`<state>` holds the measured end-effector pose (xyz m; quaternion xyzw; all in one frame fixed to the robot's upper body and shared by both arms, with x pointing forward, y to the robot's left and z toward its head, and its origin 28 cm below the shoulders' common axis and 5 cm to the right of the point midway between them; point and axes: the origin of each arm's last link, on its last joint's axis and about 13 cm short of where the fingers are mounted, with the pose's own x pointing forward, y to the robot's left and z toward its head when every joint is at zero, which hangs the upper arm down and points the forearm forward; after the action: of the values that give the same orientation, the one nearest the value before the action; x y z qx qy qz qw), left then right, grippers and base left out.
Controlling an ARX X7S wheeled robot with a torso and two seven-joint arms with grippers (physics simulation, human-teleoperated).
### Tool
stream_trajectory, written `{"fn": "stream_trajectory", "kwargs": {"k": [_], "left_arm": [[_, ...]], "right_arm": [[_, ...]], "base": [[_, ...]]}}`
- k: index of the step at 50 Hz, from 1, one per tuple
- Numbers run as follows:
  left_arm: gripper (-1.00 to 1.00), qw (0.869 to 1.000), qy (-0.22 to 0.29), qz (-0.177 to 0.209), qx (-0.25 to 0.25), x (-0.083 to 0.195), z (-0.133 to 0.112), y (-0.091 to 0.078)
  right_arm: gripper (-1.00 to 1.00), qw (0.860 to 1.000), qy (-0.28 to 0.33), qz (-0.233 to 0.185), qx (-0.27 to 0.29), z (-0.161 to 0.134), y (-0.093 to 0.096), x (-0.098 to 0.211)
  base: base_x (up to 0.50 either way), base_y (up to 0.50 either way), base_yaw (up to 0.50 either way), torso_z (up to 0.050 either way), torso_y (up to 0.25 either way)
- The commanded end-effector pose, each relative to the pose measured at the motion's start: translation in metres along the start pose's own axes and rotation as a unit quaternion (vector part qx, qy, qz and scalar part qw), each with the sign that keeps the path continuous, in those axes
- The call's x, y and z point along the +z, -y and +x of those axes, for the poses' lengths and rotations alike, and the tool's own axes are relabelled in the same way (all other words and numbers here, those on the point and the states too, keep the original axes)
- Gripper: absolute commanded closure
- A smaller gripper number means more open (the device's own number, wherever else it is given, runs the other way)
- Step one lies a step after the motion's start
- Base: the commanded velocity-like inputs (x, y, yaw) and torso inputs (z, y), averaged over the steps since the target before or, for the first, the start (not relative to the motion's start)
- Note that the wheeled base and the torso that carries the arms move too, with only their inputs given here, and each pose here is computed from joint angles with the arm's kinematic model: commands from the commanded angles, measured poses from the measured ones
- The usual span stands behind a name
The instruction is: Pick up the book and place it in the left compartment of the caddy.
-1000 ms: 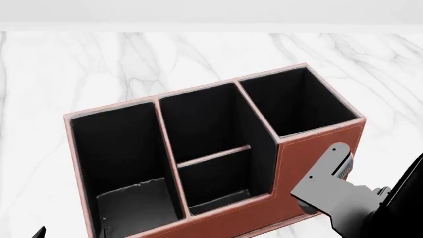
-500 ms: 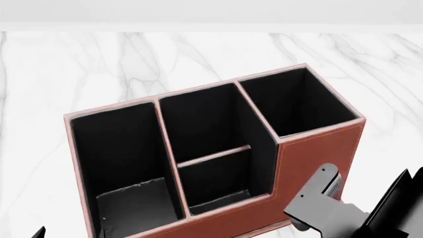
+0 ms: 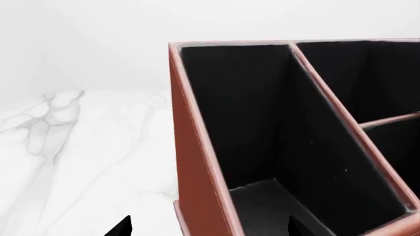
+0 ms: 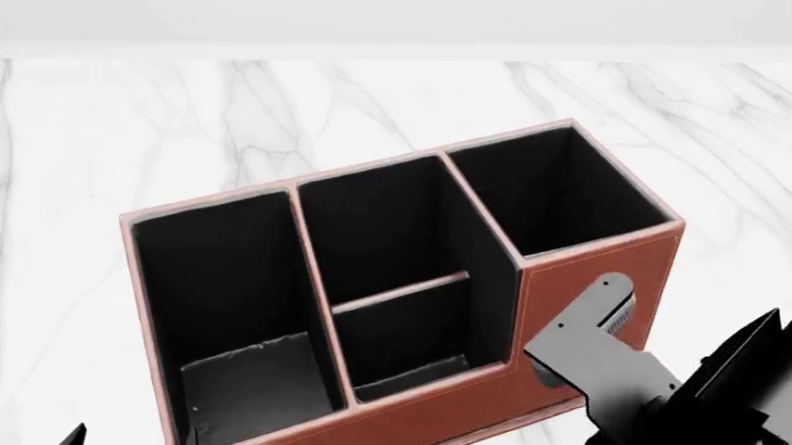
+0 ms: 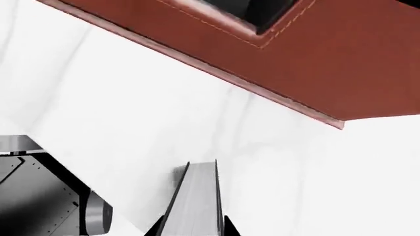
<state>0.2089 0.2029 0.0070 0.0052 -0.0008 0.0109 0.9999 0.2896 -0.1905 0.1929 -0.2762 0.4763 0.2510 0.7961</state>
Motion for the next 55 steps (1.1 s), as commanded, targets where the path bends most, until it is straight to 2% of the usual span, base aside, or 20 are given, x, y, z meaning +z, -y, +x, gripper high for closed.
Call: {"fn": "stream_trajectory", "kwargs": {"k": [1, 4, 7, 8, 11, 23, 28, 37, 44, 55], "left_arm": [[-1.0, 1.0, 0.001, 0.0, 0.001, 0.0, 0.0, 0.0], [-1.0, 1.0, 0.001, -0.001, 0.001, 0.0, 0.0, 0.0], [-1.0, 1.0, 0.001, 0.0, 0.001, 0.0, 0.0, 0.0], [-1.0, 1.0, 0.001, 0.0, 0.001, 0.0, 0.0, 0.0], [-1.0, 1.0, 0.001, 0.0, 0.001, 0.0, 0.0, 0.0], [-1.0, 1.0, 0.001, -0.001, 0.001, 0.0, 0.001, 0.0], [-1.0, 1.0, 0.001, -0.001, 0.002, 0.001, 0.0, 0.0], [-1.0, 1.0, 0.0, -0.001, 0.002, 0.0, 0.001, 0.0], [-1.0, 1.0, 0.0, -0.001, 0.004, 0.0, 0.001, -0.001], [-1.0, 1.0, 0.0, 0.001, 0.003, -0.001, 0.001, 0.0]], "right_arm": [[1.0, 0.97, 0.141, 0.199, -0.006, -0.01, 0.016, 0.028], [1.0, 0.965, 0.14, 0.219, -0.025, -0.011, 0.02, 0.029], [1.0, 0.964, 0.14, 0.225, -0.025, -0.012, 0.02, 0.028], [1.0, 0.96, 0.142, 0.242, -0.019, -0.013, 0.02, 0.029], [1.0, 0.957, 0.14, 0.255, -0.017, -0.014, 0.021, 0.029], [1.0, 0.959, 0.13, 0.252, -0.021, -0.012, 0.02, 0.029], [1.0, 0.96, 0.132, 0.245, -0.027, -0.022, 0.017, 0.031], [1.0, 0.969, 0.115, 0.22, -0.014, -0.068, 0.001, 0.052], [1.0, 0.976, 0.105, 0.188, -0.02, -0.117, -0.013, 0.078], [1.0, 0.974, 0.165, 0.15, -0.026, -0.196, -0.029, 0.118]], "base": [[0.0, 0.0, 0.0, 0.0, 0.0], [0.0, 0.0, 0.0, 0.0, 0.0], [0.0, 0.0, 0.0, 0.0, 0.0], [0.0, 0.0, 0.0, 0.0, 0.0], [0.0, 0.0, 0.0, 0.0, 0.0], [0.0, 0.0, 0.0, 0.0, 0.0], [0.0, 0.0, 0.0, 0.0, 0.002], [0.0, 0.0, 0.0, 0.0, 0.001], [0.0, 0.0, 0.0, 0.0, 0.001], [0.0, 0.0, 0.0, 0.0, 0.001]]}}
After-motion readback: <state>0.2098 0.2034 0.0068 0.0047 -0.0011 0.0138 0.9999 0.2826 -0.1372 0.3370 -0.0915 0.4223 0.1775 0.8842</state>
